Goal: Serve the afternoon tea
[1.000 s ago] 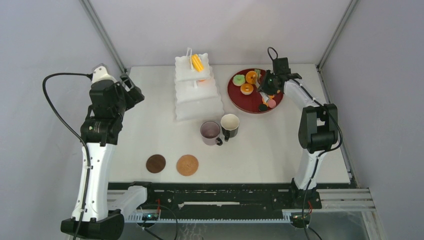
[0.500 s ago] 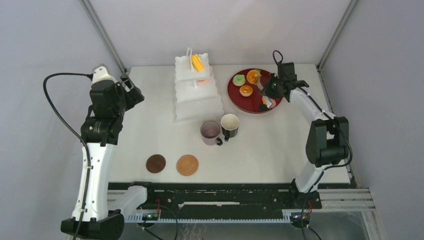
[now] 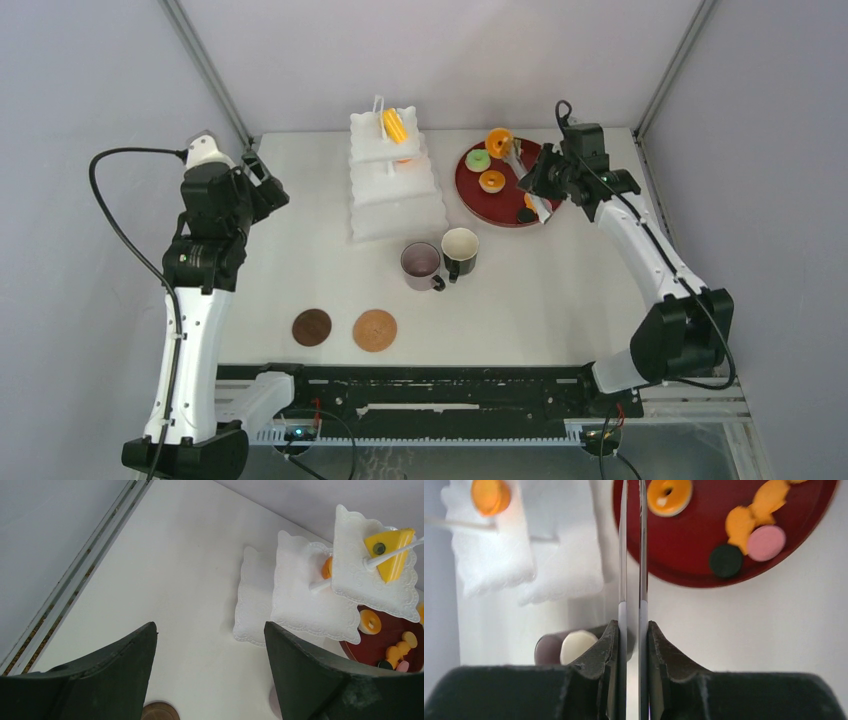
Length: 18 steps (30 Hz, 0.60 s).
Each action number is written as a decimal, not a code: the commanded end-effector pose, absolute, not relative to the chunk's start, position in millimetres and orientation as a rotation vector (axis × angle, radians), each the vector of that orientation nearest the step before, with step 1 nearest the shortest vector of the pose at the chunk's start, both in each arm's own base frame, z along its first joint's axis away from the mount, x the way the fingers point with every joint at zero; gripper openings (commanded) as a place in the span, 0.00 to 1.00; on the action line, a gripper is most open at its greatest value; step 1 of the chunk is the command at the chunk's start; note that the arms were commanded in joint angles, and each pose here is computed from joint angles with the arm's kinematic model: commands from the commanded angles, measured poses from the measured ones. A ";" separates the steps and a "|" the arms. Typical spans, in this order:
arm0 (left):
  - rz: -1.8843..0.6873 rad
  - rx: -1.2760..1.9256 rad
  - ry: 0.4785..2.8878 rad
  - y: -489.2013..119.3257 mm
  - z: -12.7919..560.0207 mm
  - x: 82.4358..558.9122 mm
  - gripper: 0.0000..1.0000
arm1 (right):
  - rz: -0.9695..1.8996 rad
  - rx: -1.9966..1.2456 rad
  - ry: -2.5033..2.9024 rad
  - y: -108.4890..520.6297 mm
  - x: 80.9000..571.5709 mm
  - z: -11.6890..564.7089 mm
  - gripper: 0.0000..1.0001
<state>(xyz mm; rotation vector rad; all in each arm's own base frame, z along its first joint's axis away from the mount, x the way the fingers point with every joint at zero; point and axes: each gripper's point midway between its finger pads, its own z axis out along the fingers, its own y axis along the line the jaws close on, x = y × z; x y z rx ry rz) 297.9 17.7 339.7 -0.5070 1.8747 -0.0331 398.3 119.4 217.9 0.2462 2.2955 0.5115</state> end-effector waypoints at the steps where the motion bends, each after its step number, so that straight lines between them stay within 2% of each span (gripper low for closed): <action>1: -0.005 -0.499 1.842 23.6 345.6 296.5 0.83 | 0.607 0.087 2.227 149.6 362.4 257.1 0.00; 10: -0.004 -0.490 1.833 23.9 349.4 292.6 0.83 | 0.785 -0.107 2.267 219.7 304.4 266.8 0.00; 18: -0.011 -0.474 1.825 22.7 351.8 286.3 0.83 | 0.897 -0.216 2.275 262.9 285.3 265.1 0.00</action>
